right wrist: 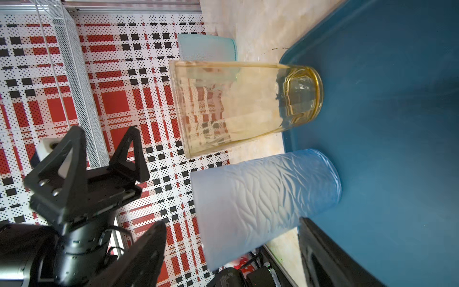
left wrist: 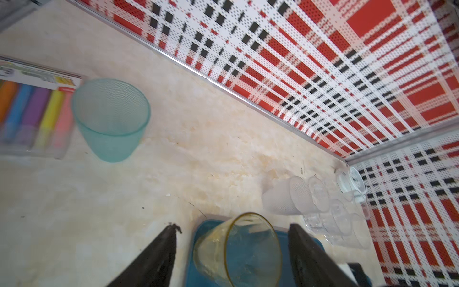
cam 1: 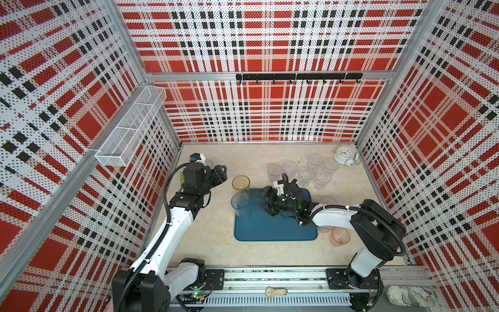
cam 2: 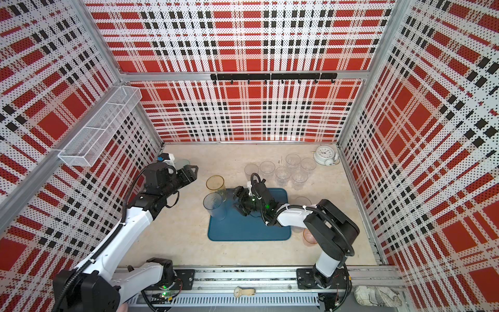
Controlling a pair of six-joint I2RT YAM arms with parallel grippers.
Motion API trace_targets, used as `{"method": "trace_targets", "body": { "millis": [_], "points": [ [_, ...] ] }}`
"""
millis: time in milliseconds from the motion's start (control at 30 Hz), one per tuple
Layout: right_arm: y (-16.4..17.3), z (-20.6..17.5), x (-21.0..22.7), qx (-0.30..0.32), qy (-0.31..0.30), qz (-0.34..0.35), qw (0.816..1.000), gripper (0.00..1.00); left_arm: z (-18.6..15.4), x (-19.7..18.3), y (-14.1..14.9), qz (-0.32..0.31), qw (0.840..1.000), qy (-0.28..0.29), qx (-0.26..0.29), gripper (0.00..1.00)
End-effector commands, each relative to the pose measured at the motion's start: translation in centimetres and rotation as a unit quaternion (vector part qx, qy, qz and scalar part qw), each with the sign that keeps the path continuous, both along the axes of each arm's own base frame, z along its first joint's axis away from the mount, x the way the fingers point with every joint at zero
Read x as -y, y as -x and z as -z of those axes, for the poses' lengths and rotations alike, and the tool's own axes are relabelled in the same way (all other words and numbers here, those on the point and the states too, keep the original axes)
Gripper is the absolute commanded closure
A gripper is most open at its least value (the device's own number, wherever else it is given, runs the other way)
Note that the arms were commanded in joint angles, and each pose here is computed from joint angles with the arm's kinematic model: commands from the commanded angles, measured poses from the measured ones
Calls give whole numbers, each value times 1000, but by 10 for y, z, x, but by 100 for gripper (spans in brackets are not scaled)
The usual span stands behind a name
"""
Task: Place the glasses into the tray
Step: Move the glass to the tray, then pick up the glass from the top-left of the table.
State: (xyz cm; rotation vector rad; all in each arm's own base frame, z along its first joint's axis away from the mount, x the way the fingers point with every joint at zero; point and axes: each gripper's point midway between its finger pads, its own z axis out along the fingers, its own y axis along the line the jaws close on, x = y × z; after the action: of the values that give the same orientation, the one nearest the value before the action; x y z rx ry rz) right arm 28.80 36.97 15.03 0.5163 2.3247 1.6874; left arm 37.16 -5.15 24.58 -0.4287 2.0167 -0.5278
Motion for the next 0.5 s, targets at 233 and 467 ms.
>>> {"method": "trace_targets", "body": {
  "millis": [233, 467],
  "points": [
    [-6, -10, 31, 39, 68, 20, 997, 15, 31, -86, -38, -61, 996, 34, -58, 36],
    [-3, -6, 35, 39, 62, 26, 997, 16, 62, -125, -69, -108, 989, 4, -105, 45]
  ]
}}
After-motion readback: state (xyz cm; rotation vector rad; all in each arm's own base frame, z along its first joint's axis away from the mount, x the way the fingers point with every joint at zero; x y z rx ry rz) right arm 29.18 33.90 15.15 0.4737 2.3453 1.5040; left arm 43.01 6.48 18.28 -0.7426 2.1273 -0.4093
